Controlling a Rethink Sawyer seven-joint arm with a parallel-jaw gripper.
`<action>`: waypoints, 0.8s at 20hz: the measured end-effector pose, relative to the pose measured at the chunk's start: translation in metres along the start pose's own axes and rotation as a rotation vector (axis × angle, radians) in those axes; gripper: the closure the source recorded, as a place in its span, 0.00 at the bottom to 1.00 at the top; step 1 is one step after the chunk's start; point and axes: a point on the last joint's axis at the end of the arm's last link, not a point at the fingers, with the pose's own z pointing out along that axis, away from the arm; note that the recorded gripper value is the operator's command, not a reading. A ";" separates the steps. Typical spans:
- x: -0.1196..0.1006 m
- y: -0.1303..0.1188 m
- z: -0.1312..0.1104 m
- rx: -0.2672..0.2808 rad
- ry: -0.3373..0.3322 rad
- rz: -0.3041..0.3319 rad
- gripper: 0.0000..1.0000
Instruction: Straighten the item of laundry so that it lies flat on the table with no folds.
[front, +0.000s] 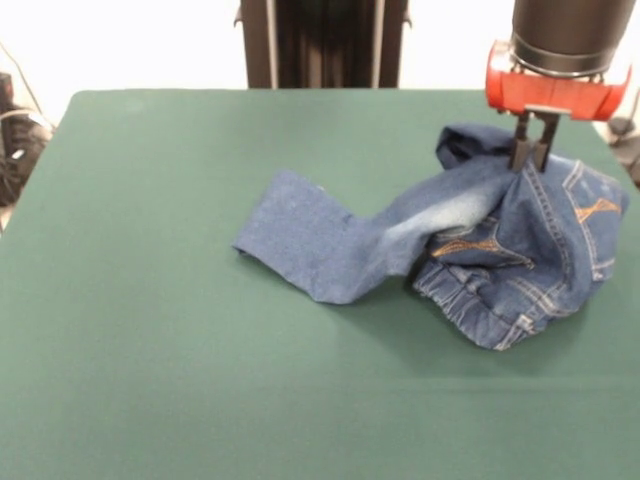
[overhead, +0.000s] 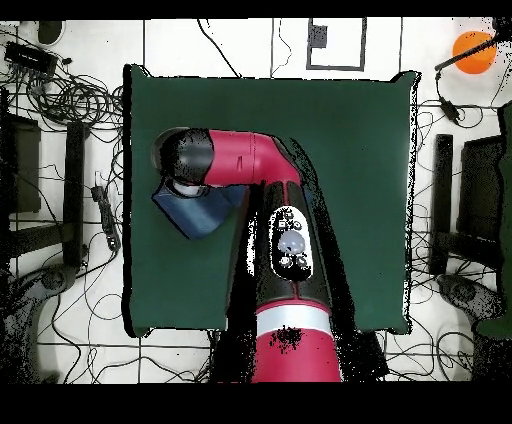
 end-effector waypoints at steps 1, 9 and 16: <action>0.000 -0.001 0.000 0.000 0.000 0.001 1.00; -0.002 -0.005 -0.001 0.002 -0.001 0.008 0.00; -0.004 -0.010 -0.001 0.009 -0.004 0.013 0.00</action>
